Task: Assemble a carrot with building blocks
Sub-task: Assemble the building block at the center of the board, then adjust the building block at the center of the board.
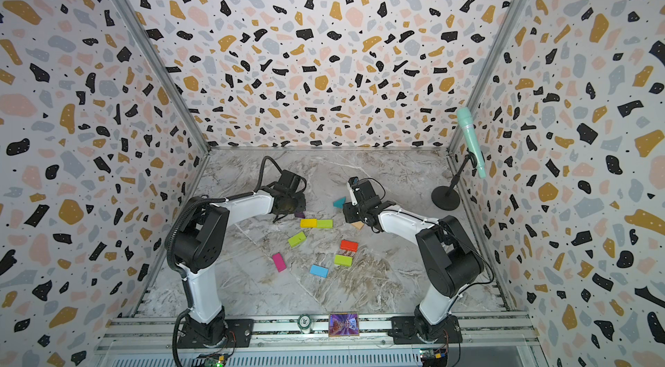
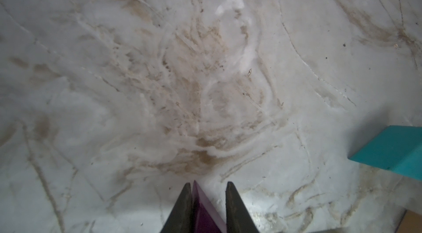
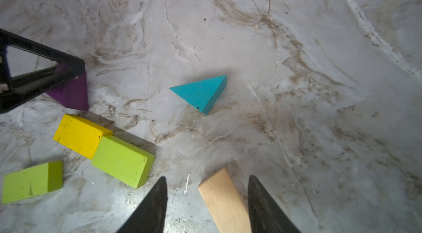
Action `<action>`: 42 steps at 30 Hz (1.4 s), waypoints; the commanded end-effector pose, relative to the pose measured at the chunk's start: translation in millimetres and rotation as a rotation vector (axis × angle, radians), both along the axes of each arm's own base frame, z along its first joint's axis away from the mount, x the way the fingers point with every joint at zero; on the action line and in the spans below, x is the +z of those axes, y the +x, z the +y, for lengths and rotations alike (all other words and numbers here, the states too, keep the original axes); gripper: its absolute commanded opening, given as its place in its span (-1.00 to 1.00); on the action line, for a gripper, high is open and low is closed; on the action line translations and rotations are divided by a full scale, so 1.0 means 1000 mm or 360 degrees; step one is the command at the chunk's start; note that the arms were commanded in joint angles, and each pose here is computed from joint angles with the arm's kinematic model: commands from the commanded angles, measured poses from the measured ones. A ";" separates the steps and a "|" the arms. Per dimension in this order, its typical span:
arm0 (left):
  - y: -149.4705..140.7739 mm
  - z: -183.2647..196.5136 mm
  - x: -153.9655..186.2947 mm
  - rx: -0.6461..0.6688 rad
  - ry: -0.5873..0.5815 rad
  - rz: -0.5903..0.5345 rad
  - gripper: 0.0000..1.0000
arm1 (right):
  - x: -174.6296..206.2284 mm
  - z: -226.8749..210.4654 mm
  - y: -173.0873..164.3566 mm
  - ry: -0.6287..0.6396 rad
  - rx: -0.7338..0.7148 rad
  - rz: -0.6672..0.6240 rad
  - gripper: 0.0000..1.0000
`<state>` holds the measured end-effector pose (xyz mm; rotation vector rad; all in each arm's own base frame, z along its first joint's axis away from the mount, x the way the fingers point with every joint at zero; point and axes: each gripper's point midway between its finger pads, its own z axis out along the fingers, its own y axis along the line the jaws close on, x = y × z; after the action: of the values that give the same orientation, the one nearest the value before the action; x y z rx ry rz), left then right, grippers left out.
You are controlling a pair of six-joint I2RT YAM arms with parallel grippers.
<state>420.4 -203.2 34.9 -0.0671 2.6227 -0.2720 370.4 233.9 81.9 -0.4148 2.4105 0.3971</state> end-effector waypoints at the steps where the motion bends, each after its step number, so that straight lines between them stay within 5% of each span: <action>1: -0.001 -0.006 0.010 -0.0004 -0.0049 -0.0036 -0.46 | 0.015 0.000 -0.001 0.0041 -0.0005 -0.0042 0.14; 15: -0.003 -0.004 0.023 0.0016 -0.0062 -0.0074 -0.45 | 0.026 0.003 0.001 0.0066 0.0001 -0.0078 0.14; 29: 0.020 0.012 0.109 0.0099 -0.0124 -0.0366 -0.20 | 0.009 0.025 0.054 0.0024 -0.0167 0.0073 0.36; 42: 0.009 0.030 0.092 0.0085 -0.0171 -0.0330 -0.19 | -0.025 0.046 0.066 0.0023 -0.0293 0.0251 0.26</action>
<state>428.8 -169.9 121.7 -0.1761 2.4217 -0.3499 439.9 272.3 48.9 -0.1831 2.5563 0.3700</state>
